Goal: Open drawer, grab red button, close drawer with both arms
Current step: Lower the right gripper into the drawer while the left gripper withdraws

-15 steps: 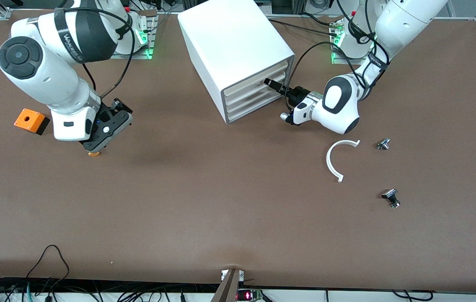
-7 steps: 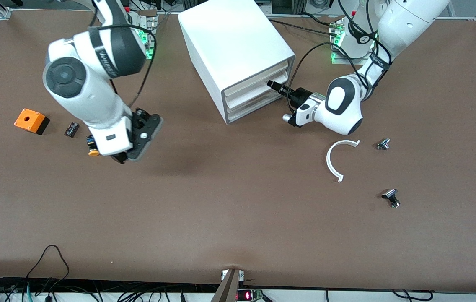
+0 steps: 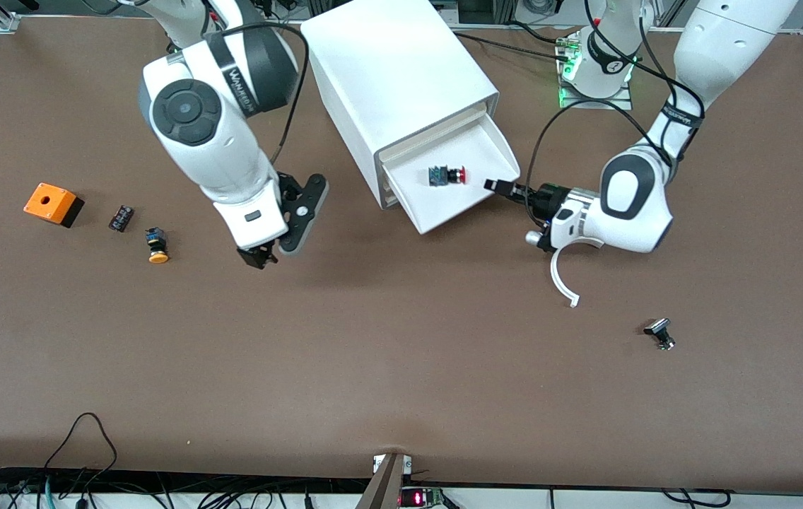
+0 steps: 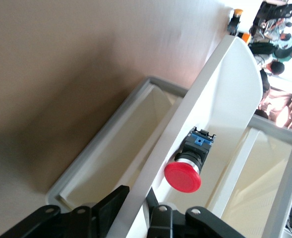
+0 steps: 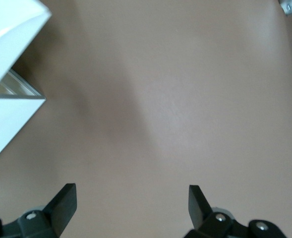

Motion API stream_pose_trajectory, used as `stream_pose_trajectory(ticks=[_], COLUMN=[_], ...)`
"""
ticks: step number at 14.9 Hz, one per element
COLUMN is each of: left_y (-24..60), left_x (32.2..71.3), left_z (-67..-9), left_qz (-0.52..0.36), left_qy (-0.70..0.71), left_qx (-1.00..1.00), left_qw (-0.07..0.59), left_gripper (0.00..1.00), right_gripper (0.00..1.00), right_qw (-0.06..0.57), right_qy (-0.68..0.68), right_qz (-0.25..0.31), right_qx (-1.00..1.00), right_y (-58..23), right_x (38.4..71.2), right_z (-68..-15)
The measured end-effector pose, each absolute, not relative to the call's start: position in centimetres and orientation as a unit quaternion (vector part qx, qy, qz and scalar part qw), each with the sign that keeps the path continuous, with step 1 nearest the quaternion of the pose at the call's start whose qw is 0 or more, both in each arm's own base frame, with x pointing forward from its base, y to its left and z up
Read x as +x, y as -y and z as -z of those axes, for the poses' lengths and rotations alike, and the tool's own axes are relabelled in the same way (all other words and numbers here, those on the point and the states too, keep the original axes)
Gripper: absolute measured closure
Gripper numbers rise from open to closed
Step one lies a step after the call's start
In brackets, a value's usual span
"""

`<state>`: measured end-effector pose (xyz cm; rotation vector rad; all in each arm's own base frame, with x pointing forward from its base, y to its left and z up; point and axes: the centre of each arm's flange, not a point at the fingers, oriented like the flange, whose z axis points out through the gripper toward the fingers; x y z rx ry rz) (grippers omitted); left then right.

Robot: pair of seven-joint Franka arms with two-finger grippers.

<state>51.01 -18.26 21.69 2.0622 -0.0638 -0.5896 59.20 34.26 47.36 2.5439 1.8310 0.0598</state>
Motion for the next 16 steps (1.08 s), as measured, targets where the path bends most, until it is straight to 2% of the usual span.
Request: stream_pose_trajectory(ticks=[3,7,8,9,10,13,16], left_y=[16.4,15.7,15.6,15.3,14.9,14.3,11.2], left_x=[53.2,54.1,54.2,54.4,54.7,55.7,58.4], left_z=[-22.3,-22.6,-22.6,-22.5,-22.4,-23.5,-28.1], left_qz=[0.205,0.188,0.185,0.177,0.170,0.151,0.100], left_qy=[0.014,0.008,0.006,0.000,-0.003,0.000,0.068], left_qx=[0.859,0.865,0.866,0.872,0.876,0.882,0.923], left_qw=[0.468,0.465,0.463,0.457,0.452,0.446,0.366], left_gripper=[0.80,0.81,0.77,0.71,0.59,0.30,0.01], right_gripper=[0.00,0.00,0.00,0.00,0.00,0.00,0.00], right_qw=[0.001,-0.005,-0.005,-0.006,-0.008,-0.020,-0.032], right_qy=[-0.616,-0.664,-0.670,-0.673,-0.675,-0.685,-0.694], right_qz=[-0.024,-0.035,-0.040,-0.044,-0.050,-0.062,-0.056], right_qx=[0.788,0.747,0.741,0.738,0.736,0.726,0.717], right_y=[-39.7,-48.9,-50.3,-51.1,-51.6,-53.6,-55.5], right_x=[57.9,53.2,52.3,51.8,51.5,50.4,49.5], right_z=[-46.5,-45.7,-46.0,-46.2,-46.4,-45.7,-42.8])
